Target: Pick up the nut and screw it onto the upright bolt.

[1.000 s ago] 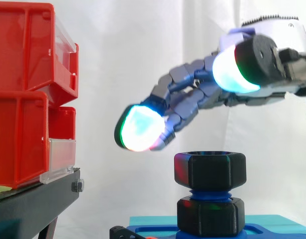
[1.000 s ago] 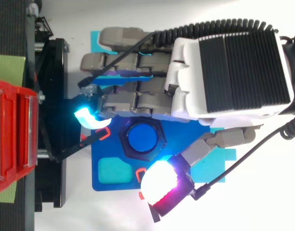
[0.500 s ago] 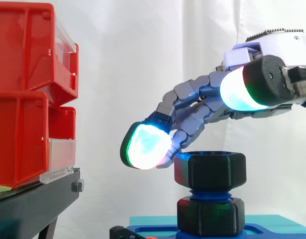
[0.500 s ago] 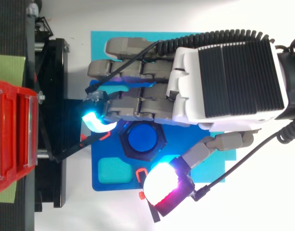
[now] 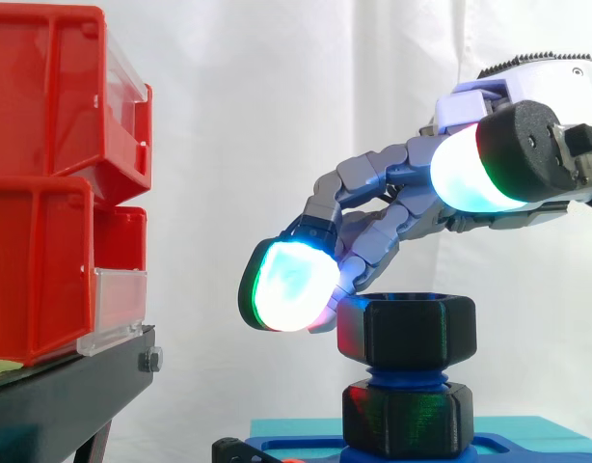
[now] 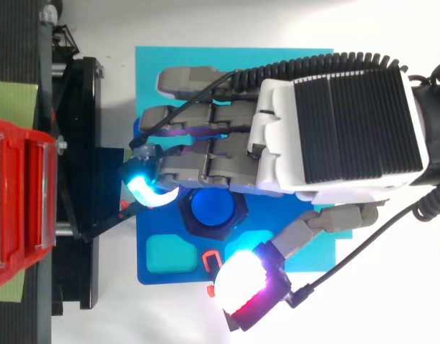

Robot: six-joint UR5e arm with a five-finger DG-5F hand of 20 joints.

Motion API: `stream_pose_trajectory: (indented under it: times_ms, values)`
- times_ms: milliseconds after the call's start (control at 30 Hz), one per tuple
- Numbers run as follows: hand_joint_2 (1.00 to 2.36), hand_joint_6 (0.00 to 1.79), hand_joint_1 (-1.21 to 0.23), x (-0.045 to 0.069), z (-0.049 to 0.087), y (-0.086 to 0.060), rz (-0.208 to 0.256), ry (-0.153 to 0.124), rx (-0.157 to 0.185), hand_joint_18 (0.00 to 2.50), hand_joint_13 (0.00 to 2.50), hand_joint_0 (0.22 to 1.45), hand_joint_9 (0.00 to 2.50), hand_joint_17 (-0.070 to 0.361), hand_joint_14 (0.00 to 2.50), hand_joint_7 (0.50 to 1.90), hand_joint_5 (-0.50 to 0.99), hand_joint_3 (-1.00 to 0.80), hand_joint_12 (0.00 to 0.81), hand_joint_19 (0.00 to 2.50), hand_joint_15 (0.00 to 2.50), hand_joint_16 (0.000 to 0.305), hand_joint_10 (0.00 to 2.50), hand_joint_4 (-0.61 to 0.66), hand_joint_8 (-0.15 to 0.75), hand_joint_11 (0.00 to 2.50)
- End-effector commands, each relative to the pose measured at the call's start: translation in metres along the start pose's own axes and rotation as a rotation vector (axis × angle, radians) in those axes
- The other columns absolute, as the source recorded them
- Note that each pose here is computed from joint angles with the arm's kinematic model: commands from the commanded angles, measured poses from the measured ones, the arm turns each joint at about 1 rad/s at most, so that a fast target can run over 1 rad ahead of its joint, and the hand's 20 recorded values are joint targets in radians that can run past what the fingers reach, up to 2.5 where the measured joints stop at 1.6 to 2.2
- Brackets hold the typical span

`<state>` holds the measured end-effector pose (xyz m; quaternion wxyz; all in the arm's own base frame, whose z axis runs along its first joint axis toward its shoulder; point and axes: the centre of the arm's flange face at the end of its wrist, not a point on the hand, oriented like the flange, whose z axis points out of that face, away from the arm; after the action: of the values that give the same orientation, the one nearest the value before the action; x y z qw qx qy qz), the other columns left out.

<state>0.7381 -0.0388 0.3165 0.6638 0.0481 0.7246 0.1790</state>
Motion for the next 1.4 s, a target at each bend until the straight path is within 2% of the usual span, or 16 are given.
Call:
stream_pose_trajectory:
  times_ms: [0, 367, 567, 733, 833, 967, 1133, 1233, 1267, 1300, 1333, 1367]
  values:
    - [1.0, 0.5, -0.2, 0.0, 0.0, 0.0, 0.0, 0.001, -0.002, 0.1, 0.36, 0.49, 0.45, 0.07, 0.0, 1.19, -0.03, -0.5, 0.288, 0.0, 0.0, 0.031, 0.0, 0.29, 0.232, 0.0]
    - [1.0, 0.5, -0.22, -0.002, -0.002, -0.005, 0.001, 0.003, 0.005, 0.18, 0.44, 0.51, 0.62, 0.062, 0.0, 1.3, 0.0, -0.5, 0.264, 0.0, 0.0, 0.028, 0.0, 0.25, 0.241, 0.0]
    - [1.0, 0.51, -0.24, -0.002, -0.003, -0.009, 0.001, 0.004, 0.009, 0.22, 0.48, 0.51, 0.7, 0.058, 0.0, 1.44, 0.02, -0.5, 0.258, 0.0, 0.0, 0.026, 0.0, 0.2, 0.251, 0.0]
    - [1.0, 0.57, -0.25, -0.004, -0.005, -0.014, 0.002, 0.003, 0.01, 0.25, 0.52, 0.52, 0.76, 0.056, 0.0, 1.36, 0.01, -0.5, 0.251, 0.0, 0.0, 0.025, 0.0, 0.19, 0.258, 0.0]
    - [1.0, 0.61, -0.25, -0.007, -0.009, -0.021, 0.002, 0.013, -0.005, 0.26, 0.54, 0.52, 0.79, 0.056, 0.0, 1.28, 0.01, -0.5, 0.248, 0.0, 0.0, 0.025, 0.0, 0.18, 0.259, 0.0]
    - [1.0, 0.66, -0.26, -0.009, -0.012, -0.029, 0.003, 0.017, -0.008, 0.31, 0.6, 0.52, 0.87, 0.052, 0.0, 1.17, 0.01, -0.5, 0.24, 0.0, 0.0, 0.023, 0.0, 0.15, 0.255, 0.0]
    - [1.0, 0.69, -0.27, -0.016, -0.015, -0.036, -0.004, 0.014, -0.003, 0.46, 0.76, 0.53, 1.07, 0.041, 0.0, 1.1, 0.04, -0.5, 0.196, 0.0, 0.0, 0.018, 0.0, 0.09, 0.254, 0.0]
    - [1.0, 0.69, -0.28, -0.028, -0.015, -0.039, -0.012, 0.006, -0.009, 0.54, 0.83, 0.53, 1.16, 0.034, 0.0, 1.09, 0.05, -0.5, 0.175, 0.0, 0.0, 0.015, 0.0, 0.07, 0.234, 0.0]
    - [1.0, 0.68, -0.28, -0.028, -0.015, -0.039, -0.012, 0.006, -0.009, 0.56, 0.83, 0.53, 1.17, 0.033, 0.0, 1.1, 0.05, -0.5, 0.177, 0.0, 0.0, 0.015, 0.0, 0.07, 0.234, 0.0]
    - [1.0, 0.68, -0.28, -0.042, -0.015, -0.038, -0.023, 0.006, -0.015, 0.56, 0.84, 0.53, 1.18, 0.032, 0.0, 1.1, 0.05, -0.5, 0.172, 0.01, 0.0, 0.014, 0.0, 0.07, 0.23, 0.0]
    - [1.0, 0.68, -0.28, -0.049, -0.015, -0.036, -0.03, 0.008, -0.018, 0.57, 0.85, 0.53, 1.2, 0.032, 0.0, 1.09, 0.05, -0.5, 0.171, 0.01, 0.0, 0.014, 0.0, 0.08, 0.23, 0.0]
    - [1.0, 0.68, -0.28, -0.051, -0.015, -0.035, -0.033, 0.012, -0.018, 0.58, 0.85, 0.54, 1.2, 0.032, 0.0, 1.1, 0.05, -0.5, 0.171, 0.02, 0.0, 0.014, 0.0, 0.08, 0.23, 0.0]
